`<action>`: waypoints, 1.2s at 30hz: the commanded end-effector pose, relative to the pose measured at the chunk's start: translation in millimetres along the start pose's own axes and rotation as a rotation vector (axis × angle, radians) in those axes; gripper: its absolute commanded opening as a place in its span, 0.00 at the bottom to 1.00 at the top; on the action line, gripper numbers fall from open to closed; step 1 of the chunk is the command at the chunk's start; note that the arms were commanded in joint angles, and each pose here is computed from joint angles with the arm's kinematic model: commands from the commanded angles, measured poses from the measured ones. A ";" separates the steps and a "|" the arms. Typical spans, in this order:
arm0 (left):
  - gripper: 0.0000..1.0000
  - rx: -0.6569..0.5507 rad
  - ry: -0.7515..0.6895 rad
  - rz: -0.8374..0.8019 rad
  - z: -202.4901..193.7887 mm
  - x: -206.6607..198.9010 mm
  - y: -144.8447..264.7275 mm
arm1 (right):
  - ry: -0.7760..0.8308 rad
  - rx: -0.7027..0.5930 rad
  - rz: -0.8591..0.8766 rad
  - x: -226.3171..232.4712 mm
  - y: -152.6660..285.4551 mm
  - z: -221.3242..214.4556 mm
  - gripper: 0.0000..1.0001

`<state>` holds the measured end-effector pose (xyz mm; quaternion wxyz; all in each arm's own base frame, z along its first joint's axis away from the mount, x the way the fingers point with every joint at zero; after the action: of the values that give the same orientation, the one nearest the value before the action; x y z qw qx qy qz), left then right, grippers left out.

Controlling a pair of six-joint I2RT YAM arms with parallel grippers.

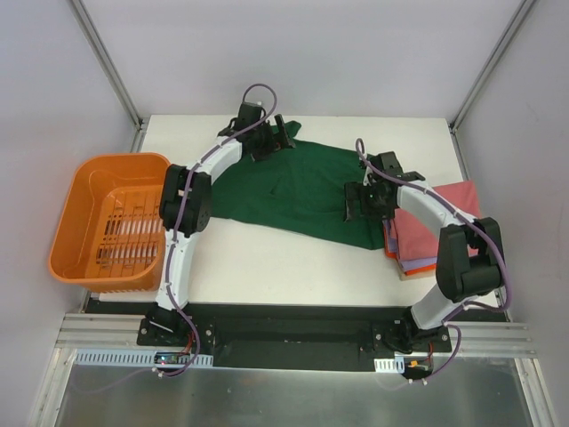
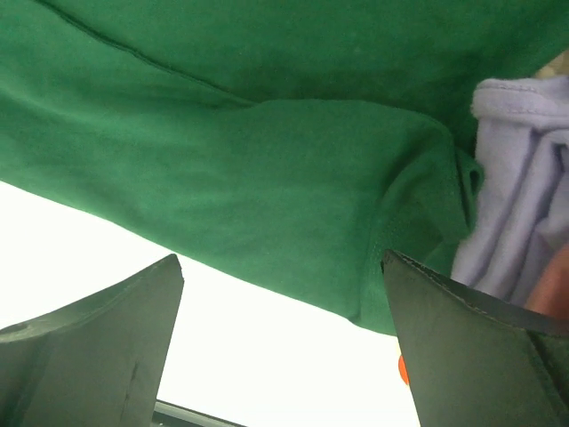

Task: Fold and stack the t-shirts
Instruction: Fold the flattened tshirt in 1/3 of the way

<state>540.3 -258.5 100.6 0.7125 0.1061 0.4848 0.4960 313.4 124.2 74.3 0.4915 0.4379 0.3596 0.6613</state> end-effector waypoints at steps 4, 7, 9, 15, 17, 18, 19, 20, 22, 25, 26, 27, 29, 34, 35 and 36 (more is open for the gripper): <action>0.99 -0.058 -0.178 -0.105 27.3 -29.7 15.5 | 0.026 -0.086 0.015 5.7 29.6 2.8 0.96; 0.99 -0.085 -0.221 -0.065 22.3 -25.9 47.3 | 0.044 -0.097 0.035 12.5 32.9 2.3 0.96; 0.99 -0.107 -0.233 -0.034 18.2 -23.8 73.5 | 0.087 -0.091 0.032 21.5 32.5 -1.3 0.96; 0.99 -0.129 -0.161 0.142 -25.6 21.6 128.8 | 0.210 -0.080 0.090 71.6 22.6 -5.1 0.96; 0.99 -0.106 -0.138 0.163 -49.0 34.0 144.3 | 0.252 -0.074 0.126 91.7 16.0 -3.8 0.96; 0.99 -0.113 -0.133 0.168 -55.1 36.4 154.1 | 0.269 -0.067 0.138 99.7 12.6 -1.7 0.96; 0.99 -0.121 -0.122 0.188 -62.1 42.9 162.0 | 0.279 -0.060 0.148 107.6 9.4 -0.4 0.96; 0.99 -0.127 -0.110 0.210 -68.0 49.6 167.0 | 0.285 -0.049 0.157 114.2 5.4 0.1 0.96; 0.99 -0.120 -0.105 0.249 -80.1 63.4 170.4 | 0.281 -0.038 0.179 126.5 -2.0 0.7 0.96; 0.99 -0.111 -0.069 0.320 -85.8 83.0 161.4 | 0.257 -0.031 0.161 128.5 -12.0 -2.8 0.96; 0.99 -0.101 -0.057 0.319 -83.6 84.9 154.8 | 0.253 -0.028 0.148 126.9 -15.8 -5.1 0.96; 0.99 -0.103 -0.050 0.328 -78.2 87.3 148.8 | 0.247 -0.021 0.133 123.3 -20.8 -8.0 0.96; 0.99 -0.084 -0.052 0.352 -72.8 93.5 131.0 | 0.237 -0.020 0.095 117.1 -28.3 -7.7 0.96; 0.99 0.000 -0.003 0.384 -80.6 106.7 104.2 | 0.233 0.008 0.036 110.0 -36.5 -5.6 0.96; 0.99 0.027 0.015 0.411 -87.6 112.6 103.3 | 0.233 0.003 0.026 108.8 -37.1 -4.2 0.96; 0.99 0.062 0.029 0.432 -96.7 118.0 103.1 | 0.231 -0.001 0.014 107.3 -38.1 -2.9 0.96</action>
<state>408.9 -150.8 54.0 0.6150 0.2088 0.4519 0.6115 295.4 237.7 55.9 0.4135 0.3726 0.4167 0.7187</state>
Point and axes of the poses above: each gripper's point midway between its finger pads, its own y axis back along the fingers, its own x axis along the line the jaws close on, z = x × y, the point moved 1 cm from there along y, back along the fingers, and after that the axes turned 3 degrees about -y, right-handed, at the moved point
